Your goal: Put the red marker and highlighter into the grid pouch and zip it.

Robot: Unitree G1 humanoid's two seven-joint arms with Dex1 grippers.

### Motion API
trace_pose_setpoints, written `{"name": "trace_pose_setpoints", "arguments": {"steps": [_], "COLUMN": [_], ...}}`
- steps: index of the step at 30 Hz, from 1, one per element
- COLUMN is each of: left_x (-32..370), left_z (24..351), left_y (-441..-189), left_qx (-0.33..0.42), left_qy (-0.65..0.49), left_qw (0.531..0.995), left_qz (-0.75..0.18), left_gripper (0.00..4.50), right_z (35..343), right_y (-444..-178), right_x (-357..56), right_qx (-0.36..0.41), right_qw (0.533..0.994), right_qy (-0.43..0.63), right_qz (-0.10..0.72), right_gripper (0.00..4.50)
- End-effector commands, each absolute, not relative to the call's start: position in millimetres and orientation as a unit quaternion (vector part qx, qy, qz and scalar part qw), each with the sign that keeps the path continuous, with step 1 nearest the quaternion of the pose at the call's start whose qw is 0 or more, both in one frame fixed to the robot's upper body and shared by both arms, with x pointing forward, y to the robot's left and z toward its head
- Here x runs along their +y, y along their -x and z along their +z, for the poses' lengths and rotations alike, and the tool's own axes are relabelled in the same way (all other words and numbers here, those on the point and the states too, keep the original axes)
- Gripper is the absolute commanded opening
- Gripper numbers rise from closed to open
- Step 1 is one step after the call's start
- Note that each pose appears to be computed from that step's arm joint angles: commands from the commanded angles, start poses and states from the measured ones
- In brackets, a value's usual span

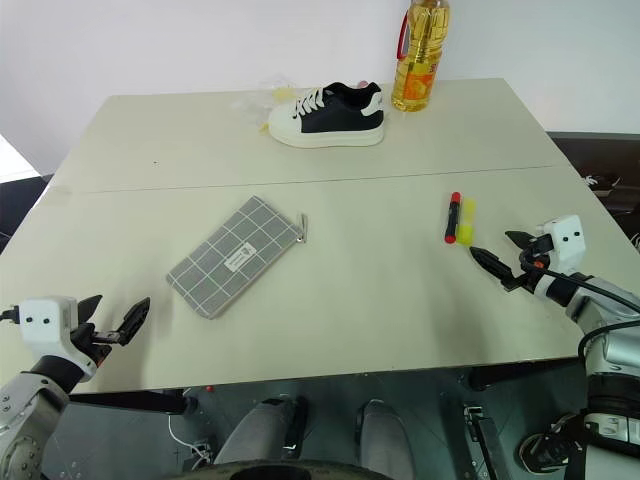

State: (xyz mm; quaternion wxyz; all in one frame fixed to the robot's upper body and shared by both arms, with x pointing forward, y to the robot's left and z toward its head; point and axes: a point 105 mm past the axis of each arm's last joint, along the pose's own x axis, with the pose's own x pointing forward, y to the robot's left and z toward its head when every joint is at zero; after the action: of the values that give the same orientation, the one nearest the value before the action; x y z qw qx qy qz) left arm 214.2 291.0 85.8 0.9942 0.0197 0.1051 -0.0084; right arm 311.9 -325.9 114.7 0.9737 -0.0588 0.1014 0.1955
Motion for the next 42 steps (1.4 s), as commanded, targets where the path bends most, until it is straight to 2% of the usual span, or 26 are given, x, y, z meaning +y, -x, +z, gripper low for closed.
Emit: {"name": "trace_pose_setpoints", "arguments": {"steps": [1,18,25,32,35,38,39,42], "left_x": [292,285,283,277,276,275,275,275], "left_z": [102,101,101,102,100,96,95,92], "left_y": [-214,-216,-218,-214,-209,-207,-206,-203], "left_qx": [0.077,0.06,0.059,0.05,0.057,0.063,0.067,0.076], "left_qy": [-0.04,-0.026,-0.035,-0.075,-0.111,-0.121,-0.139,-0.205], "left_qw": [0.996,0.998,0.997,0.995,0.991,0.989,0.986,0.972], "left_qz": [-0.009,-0.016,-0.021,-0.038,-0.053,-0.064,-0.069,-0.083], "left_gripper": [4.45,4.45,4.45,4.45,4.45,4.5,4.5,4.5], "right_z": [130,137,146,166,178,167,161,162], "right_y": [-316,-325,-332,-343,-346,-351,-352,-351], "right_x": [-326,-310,-289,-213,-166,-128,-112,-68], "right_qx": [0.077,0.062,0.043,-0.008,-0.032,-0.004,0.003,-0.009], "right_qw": [0.975,0.97,0.963,0.931,0.908,0.89,0.881,0.864], "right_qy": [0.072,0.073,0.078,0.08,0.071,0.094,0.113,0.101], "right_qz": [0.196,0.222,0.256,0.357,0.412,0.445,0.46,0.493], "right_gripper": [4.5,4.5,4.5,4.5,4.5,3.23,2.56,1.13]}}
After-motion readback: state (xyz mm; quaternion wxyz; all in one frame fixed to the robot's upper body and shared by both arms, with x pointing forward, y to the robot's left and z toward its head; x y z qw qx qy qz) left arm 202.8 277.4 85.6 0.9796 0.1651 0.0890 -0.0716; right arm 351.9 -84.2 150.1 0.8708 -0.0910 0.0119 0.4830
